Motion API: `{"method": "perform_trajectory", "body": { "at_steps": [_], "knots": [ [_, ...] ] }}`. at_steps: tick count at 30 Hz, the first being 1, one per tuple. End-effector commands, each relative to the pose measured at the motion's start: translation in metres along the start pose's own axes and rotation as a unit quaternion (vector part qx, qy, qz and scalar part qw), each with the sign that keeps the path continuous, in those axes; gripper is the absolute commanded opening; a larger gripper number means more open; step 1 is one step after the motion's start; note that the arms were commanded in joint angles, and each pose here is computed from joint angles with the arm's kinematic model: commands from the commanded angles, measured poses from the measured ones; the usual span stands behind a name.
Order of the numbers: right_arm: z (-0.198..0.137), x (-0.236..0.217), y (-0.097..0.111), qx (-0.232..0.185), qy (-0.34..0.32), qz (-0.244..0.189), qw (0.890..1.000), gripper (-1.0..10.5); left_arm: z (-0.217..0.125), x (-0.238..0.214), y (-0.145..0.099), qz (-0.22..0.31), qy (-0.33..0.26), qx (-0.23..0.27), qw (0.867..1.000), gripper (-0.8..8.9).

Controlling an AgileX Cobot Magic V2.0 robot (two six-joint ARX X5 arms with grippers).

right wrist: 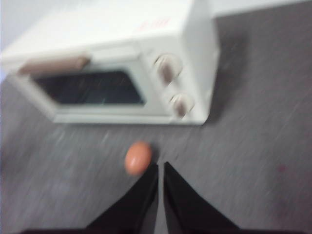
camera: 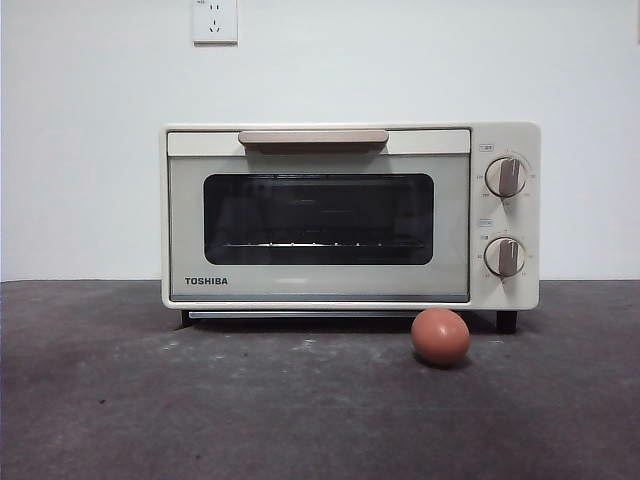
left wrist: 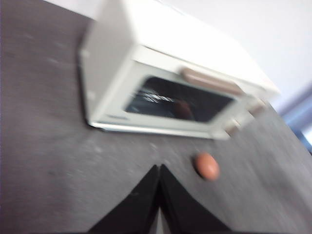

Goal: Eggoven

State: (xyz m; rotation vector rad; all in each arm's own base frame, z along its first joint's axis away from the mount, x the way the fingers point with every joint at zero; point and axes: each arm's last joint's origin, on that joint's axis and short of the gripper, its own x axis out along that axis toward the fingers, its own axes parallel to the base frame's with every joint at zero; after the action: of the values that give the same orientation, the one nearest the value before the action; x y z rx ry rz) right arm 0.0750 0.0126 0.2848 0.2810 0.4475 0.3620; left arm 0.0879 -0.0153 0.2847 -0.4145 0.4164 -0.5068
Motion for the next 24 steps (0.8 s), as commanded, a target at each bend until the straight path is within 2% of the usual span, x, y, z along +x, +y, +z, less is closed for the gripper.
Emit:
{"method": "perform_trajectory", "body": {
  "at_steps": [1, 7, 14, 15, 19, 20, 24],
  "knots": [
    [0.009, 0.000, 0.005, -0.042, 0.044, 0.029, 0.998, 0.0, 0.007, 0.001, -0.009, -0.023, 0.033, 0.046, 0.998, 0.06],
    [0.016, 0.001, 0.013, -0.068, 0.120, 0.065, 0.988, 0.0, 0.009, 0.009, -0.018, -0.061, 0.102, 0.067, 0.991, 0.06],
    [0.017, 0.003, 0.018, -0.082, 0.126, 0.084, 0.985, 0.2, 0.008, 0.018, -0.017, -0.067, 0.126, 0.061, 0.988, 0.06],
    [0.018, 0.003, 0.018, -0.080, 0.125, 0.084, 0.985, 0.5, 0.008, 0.019, -0.017, -0.066, 0.127, 0.061, 0.988, 0.06],
    [0.018, 0.003, 0.018, -0.054, 0.125, 0.080, 0.987, 3.3, 0.009, 0.019, -0.017, -0.068, 0.121, 0.064, 0.988, 0.06],
    [0.019, 0.004, 0.018, -0.044, 0.126, 0.079, 0.988, 3.6, 0.010, 0.019, -0.017, -0.069, 0.118, 0.064, 0.989, 0.06],
    [0.020, 0.012, 0.016, -0.024, 0.142, 0.075, 0.987, 3.6, 0.011, 0.019, -0.018, -0.071, 0.112, 0.065, 0.989, 0.06]
  ]
}}
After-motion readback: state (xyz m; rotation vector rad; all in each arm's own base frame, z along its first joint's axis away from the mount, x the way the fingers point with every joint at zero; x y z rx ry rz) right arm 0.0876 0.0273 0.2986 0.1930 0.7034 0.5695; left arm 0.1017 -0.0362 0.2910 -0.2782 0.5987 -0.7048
